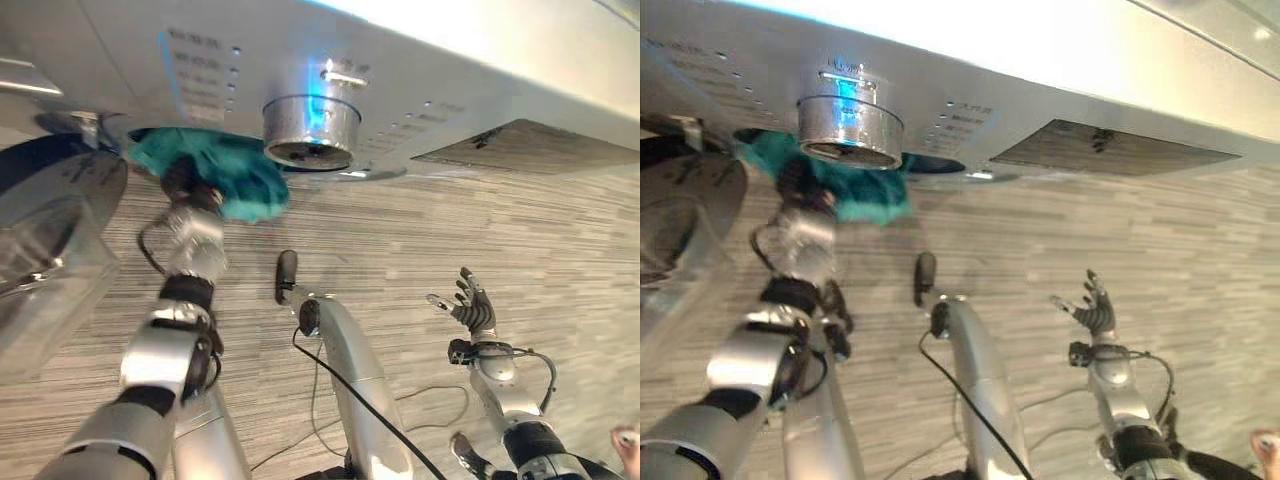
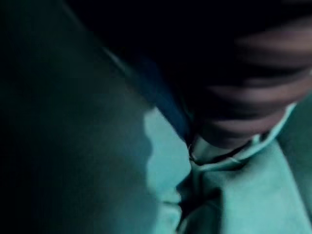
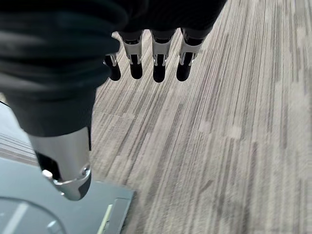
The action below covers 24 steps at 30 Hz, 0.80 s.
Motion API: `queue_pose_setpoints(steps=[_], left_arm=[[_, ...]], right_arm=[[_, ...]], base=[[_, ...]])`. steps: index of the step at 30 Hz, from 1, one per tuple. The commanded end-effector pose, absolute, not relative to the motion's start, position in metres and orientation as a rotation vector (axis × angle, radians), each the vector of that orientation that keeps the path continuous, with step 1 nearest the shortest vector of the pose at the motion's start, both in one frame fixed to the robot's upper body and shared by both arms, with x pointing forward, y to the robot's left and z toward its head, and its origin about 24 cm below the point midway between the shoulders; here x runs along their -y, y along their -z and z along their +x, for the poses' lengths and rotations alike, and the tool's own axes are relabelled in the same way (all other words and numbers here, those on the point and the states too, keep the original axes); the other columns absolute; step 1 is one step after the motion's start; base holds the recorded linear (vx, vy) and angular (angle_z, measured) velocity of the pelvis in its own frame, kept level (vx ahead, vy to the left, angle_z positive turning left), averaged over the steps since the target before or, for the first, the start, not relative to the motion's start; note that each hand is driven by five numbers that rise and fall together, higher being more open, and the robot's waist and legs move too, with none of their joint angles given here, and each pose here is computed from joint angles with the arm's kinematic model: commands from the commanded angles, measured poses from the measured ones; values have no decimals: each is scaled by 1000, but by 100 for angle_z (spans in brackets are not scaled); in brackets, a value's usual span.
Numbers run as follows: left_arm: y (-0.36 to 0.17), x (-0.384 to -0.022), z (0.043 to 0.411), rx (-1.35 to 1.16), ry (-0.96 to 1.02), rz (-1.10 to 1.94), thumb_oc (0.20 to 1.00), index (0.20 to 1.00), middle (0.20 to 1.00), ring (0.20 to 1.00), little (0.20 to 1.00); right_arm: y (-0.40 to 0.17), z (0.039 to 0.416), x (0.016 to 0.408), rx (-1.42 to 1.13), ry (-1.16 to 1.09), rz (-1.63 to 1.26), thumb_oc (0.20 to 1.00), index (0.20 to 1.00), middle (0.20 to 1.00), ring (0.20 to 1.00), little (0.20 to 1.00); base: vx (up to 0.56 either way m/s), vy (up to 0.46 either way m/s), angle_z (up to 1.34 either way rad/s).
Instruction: Grab the laundry basket,head to the washer,open it,put in the laundry and shut it.
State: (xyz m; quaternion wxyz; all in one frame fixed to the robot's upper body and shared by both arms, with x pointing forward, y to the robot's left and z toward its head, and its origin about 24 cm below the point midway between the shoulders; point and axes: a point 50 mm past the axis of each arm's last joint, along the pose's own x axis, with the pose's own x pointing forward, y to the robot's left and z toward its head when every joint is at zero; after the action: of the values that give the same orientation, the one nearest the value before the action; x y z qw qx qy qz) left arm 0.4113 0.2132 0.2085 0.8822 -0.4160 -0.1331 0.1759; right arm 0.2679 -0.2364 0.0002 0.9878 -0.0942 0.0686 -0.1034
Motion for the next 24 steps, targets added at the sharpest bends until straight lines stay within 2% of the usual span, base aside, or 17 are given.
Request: queue_pose_setpoints(steps=[1,3,6,7,8,13,16,17,19,21,24], left_arm=[[-241,-250,402,455,-465,-986,200,200,200,200,200],[-260,-254,402,494,-454,-1009,200,200,200,200,200],[-333,-245,394,655,-332,-1013,200,200,200,200,200],[-336,-244,394,660,-329,-1012,200,200,200,200,200],[-377,-219,385,754,-187,-995,200,200,200,200,200],[-406,-181,375,828,6,-982,200,200,200,200,200],[-402,-159,374,818,110,-958,200,200,200,200,200],[-392,-162,379,790,73,-934,200,200,200,200,200],[-369,-190,393,701,-125,-877,200,200,200,200,200],[-384,-211,390,703,-229,-849,200,200,200,200,200],[-425,-197,373,820,-110,-804,200,200,200,200,200]], right_arm=[[8,254,256,-175,266,-212,1000,1000,1000,1000,1000],[8,255,254,-179,255,-215,1000,1000,1000,1000,1000],[8,257,249,-185,216,-226,1000,1000,1000,1000,1000],[7,259,248,-181,217,-222,1000,1000,1000,1000,1000],[1,260,248,-159,196,-227,1000,1000,1000,1000,1000],[-14,261,250,-99,174,-240,1000,1000,1000,1000,1000],[-20,257,251,-70,162,-249,1000,1000,1000,1000,1000],[-18,254,251,-75,159,-251,1000,1000,1000,1000,1000],[-16,254,252,-87,165,-256,1000,1000,1000,1000,1000],[-11,256,246,-100,161,-264,1000,1000,1000,1000,1000],[-13,257,254,-100,183,-262,1000,1000,1000,1000,1000]], base=[[41,-11,-7],[32,2,-6],[40,1,-5],[58,15,-5],[34,13,-2],[23,8,-3],[7,3,1],[23,5,5],[1,-1,5],[-4,68,-1],[4,31,-9]])
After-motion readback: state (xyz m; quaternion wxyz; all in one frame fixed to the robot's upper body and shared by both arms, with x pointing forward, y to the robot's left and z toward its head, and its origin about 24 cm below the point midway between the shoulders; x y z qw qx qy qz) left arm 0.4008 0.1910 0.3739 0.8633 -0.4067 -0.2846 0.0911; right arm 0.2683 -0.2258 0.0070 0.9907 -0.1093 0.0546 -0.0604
